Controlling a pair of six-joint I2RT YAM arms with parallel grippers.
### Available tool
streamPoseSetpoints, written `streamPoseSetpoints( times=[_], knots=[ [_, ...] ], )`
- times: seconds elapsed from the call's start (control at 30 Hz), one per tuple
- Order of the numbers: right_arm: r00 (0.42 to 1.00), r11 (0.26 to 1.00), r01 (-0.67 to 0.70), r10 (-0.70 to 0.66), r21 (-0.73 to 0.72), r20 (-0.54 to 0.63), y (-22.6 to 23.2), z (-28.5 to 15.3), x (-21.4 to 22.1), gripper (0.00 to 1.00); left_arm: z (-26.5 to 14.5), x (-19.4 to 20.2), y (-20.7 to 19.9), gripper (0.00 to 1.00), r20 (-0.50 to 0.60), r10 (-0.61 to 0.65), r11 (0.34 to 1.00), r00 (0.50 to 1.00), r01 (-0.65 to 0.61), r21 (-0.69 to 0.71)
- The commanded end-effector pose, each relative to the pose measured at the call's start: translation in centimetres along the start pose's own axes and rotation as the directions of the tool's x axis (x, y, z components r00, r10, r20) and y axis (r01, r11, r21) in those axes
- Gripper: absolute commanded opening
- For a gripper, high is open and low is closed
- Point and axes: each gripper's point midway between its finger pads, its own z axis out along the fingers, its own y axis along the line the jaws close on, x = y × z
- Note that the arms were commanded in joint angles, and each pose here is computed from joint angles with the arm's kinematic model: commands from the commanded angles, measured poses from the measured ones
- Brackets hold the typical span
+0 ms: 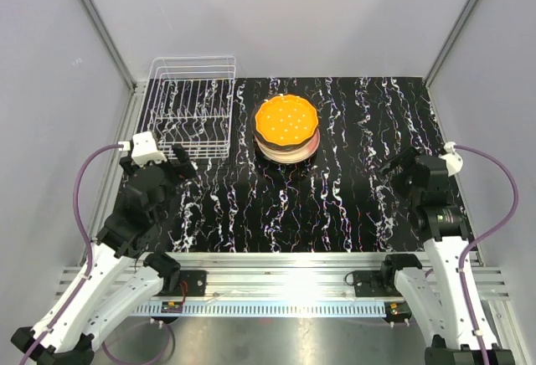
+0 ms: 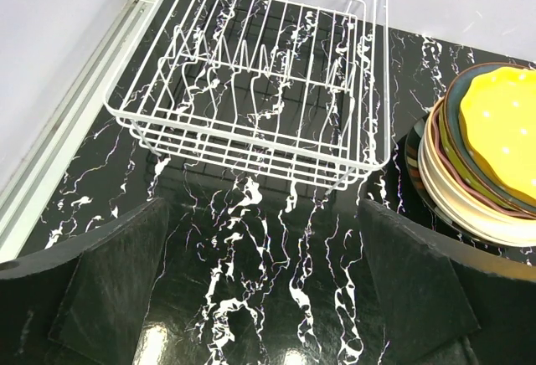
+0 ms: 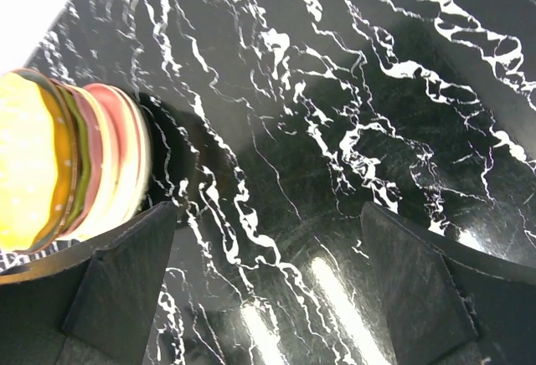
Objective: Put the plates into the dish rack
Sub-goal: Grab a plate with the right arm
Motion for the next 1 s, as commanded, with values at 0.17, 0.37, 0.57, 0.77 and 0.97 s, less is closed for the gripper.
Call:
streamPoseSetpoints(
  times=[0.17,0.37,0.57,0.77,0.97],
  knots=[
    [0.988,0.993,0.026,-0.008,-0.117,0.151,1.0,-2.2,-2.4,1.00,-0.4,-1.2,-1.1,0.99,0.033,-0.045,0.997,0.998,0.043,0.063],
    [0.976,0.945,0.063,0.008,-0.320,0.218,4.9,-4.2,-4.0,1.00,-0.5,-1.2,-1.8,0.99,0.017,-0.044,0.995,0.999,0.042,0.093],
    [0.998,0.876,0.046,-0.015,-0.480,0.069,11.0,-2.3,-4.1,1.00,-0.7,-1.2,-2.6,0.99,0.016,-0.026,0.989,1.000,0.024,0.144],
    [0.994,0.849,0.004,-0.061,-0.528,-0.089,15.4,2.1,-3.7,0.95,-0.8,-1.1,-2.8,0.99,0.014,-0.027,0.987,1.000,0.025,0.156],
    [0.979,0.862,0.024,-0.123,-0.506,-0.162,18.4,6.1,-2.1,0.85,-0.7,-1.1,-2.8,0.99,0.016,-0.028,0.988,0.999,0.025,0.155]
  ],
)
